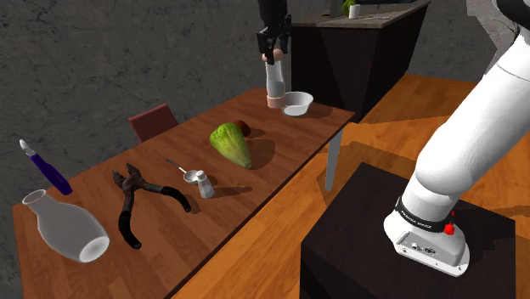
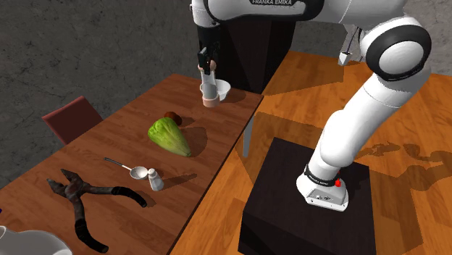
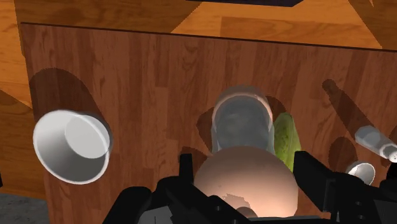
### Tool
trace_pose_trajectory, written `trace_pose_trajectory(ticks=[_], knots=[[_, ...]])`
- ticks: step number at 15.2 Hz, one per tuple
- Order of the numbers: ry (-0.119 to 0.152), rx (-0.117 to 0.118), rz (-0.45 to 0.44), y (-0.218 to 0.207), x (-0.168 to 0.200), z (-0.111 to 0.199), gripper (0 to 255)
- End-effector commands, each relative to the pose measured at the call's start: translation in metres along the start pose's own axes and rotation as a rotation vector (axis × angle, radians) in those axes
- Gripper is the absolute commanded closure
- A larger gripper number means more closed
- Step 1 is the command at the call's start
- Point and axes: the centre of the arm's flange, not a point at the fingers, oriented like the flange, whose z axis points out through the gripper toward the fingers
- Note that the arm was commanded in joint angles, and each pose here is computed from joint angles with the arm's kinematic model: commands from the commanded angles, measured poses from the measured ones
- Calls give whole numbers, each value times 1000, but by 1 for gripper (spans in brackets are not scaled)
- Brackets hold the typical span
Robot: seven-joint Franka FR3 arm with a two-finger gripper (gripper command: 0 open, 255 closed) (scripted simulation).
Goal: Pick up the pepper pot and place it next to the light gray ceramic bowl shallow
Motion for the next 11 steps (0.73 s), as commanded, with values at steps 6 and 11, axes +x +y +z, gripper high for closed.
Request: trace_pose_trajectory(ticks=[6,11], knots=[[1,0,-1,92,-1,18,255],[1,0,-1,157,-2,30,255]])
